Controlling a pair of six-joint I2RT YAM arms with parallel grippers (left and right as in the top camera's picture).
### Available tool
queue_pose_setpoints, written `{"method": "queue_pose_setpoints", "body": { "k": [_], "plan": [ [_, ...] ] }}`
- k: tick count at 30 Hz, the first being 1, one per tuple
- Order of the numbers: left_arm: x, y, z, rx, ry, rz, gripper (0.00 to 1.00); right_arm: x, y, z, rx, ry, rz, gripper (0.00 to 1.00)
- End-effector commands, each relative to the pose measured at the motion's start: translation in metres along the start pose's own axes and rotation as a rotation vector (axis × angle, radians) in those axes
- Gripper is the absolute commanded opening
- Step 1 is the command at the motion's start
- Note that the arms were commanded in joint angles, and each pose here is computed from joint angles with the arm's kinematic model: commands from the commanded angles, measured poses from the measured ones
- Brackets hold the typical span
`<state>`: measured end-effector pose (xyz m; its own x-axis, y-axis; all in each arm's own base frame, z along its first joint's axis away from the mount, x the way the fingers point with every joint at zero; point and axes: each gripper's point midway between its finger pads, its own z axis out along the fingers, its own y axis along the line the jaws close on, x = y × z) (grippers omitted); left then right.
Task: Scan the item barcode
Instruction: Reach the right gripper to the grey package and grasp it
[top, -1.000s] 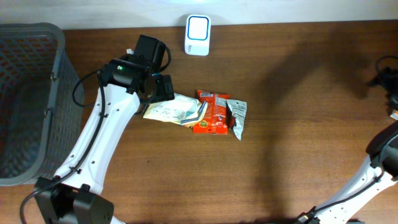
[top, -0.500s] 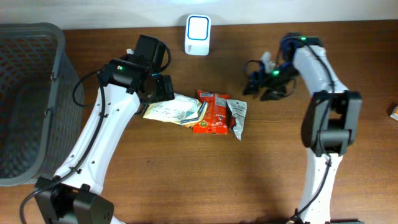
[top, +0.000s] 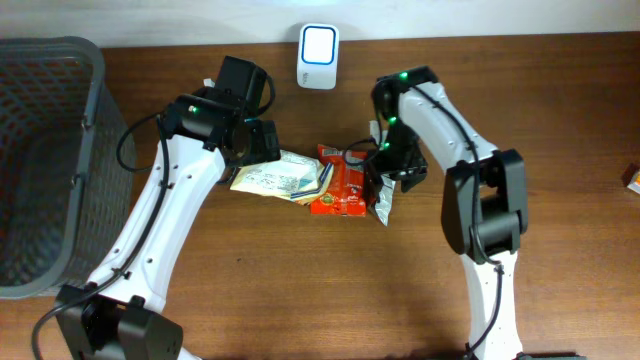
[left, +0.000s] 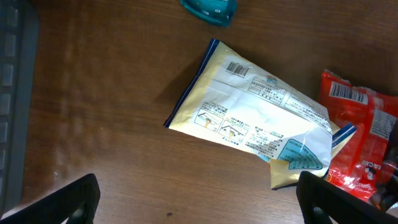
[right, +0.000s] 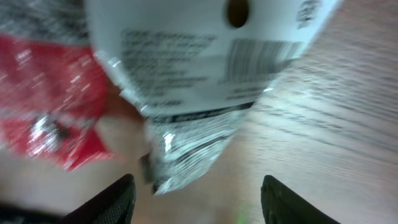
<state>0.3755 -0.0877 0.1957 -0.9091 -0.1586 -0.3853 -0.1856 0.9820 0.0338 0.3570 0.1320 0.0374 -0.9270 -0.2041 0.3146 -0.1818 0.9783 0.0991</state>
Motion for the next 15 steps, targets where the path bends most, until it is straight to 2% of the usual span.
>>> {"method": "queue_pose_setpoints", "body": {
  "k": [1,3,5,7,12,15],
  "plan": [
    [-0.001,0.001,0.0,-0.007,-0.002,-0.009,0.99,-0.003,-0.008,-0.016,0.143,-0.082,0.058,0.61],
    [-0.001,0.001,0.0,-0.007,-0.002,-0.009,0.99,-0.006,-0.007,-0.016,0.141,-0.094,0.057,0.5],
    [-0.001,0.001,0.0,-0.007,-0.002,-0.009,0.99,-0.009,-0.007,-0.017,0.139,-0.105,0.057,0.33],
    [-0.001,0.001,0.0,-0.007,-0.002,-0.009,0.99,-0.008,-0.007,-0.016,0.139,-0.103,0.057,0.31],
    [-0.001,0.001,0.0,-0.007,-0.002,-0.009,0.99,-0.014,-0.005,-0.016,0.125,-0.124,0.055,0.04],
    [-0.001,0.001,0.0,-0.007,-0.002,-0.009,0.99,-0.016,-0.005,-0.017,0.124,-0.133,0.055,0.04]
  ]
}}
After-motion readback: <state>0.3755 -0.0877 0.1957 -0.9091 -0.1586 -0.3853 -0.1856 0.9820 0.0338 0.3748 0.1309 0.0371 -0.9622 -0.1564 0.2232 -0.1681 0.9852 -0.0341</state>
